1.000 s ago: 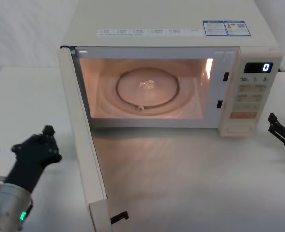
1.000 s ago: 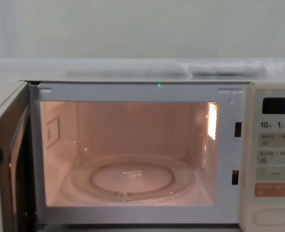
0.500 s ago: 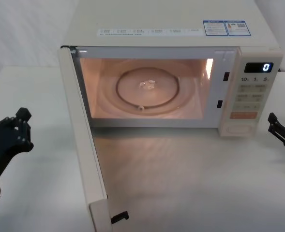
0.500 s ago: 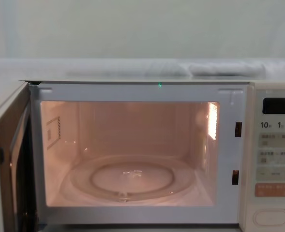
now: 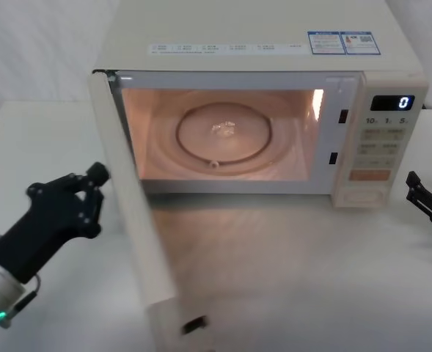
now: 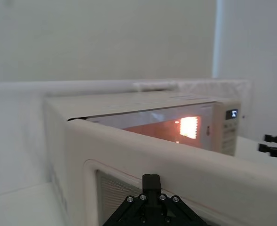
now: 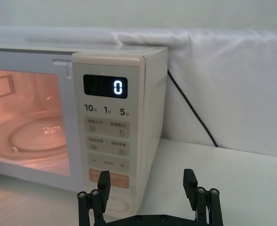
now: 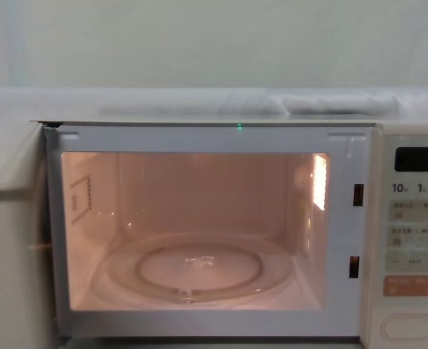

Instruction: Press the button to open the microwave door with one hand; close the microwave door with the other hand.

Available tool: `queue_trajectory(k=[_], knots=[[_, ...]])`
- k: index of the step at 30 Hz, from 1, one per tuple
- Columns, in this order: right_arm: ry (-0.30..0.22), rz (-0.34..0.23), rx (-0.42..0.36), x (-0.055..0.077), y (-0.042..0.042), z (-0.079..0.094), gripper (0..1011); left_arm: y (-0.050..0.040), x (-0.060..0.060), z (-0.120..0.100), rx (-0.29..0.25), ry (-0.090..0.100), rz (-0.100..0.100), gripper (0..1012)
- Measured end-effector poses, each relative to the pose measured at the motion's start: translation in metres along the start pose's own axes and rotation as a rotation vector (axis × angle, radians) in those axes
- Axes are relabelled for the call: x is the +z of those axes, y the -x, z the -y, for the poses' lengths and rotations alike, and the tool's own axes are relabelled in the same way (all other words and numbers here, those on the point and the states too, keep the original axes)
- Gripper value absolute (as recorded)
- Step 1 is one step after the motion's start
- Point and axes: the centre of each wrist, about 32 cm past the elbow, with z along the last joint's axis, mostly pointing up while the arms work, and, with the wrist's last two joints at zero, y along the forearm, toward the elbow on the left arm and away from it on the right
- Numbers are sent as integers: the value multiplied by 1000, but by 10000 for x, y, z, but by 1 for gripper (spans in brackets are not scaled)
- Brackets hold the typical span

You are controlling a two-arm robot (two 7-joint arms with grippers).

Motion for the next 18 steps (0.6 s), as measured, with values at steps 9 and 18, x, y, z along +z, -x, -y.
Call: queue_trajectory(k=[9, 18], knots=[[0, 0, 0, 0, 0, 0, 1002, 21, -50, 288, -101, 11, -13, 0], [0, 0, 0, 0, 0, 0, 1002, 93, -82, 643, -185, 27, -34, 0]])
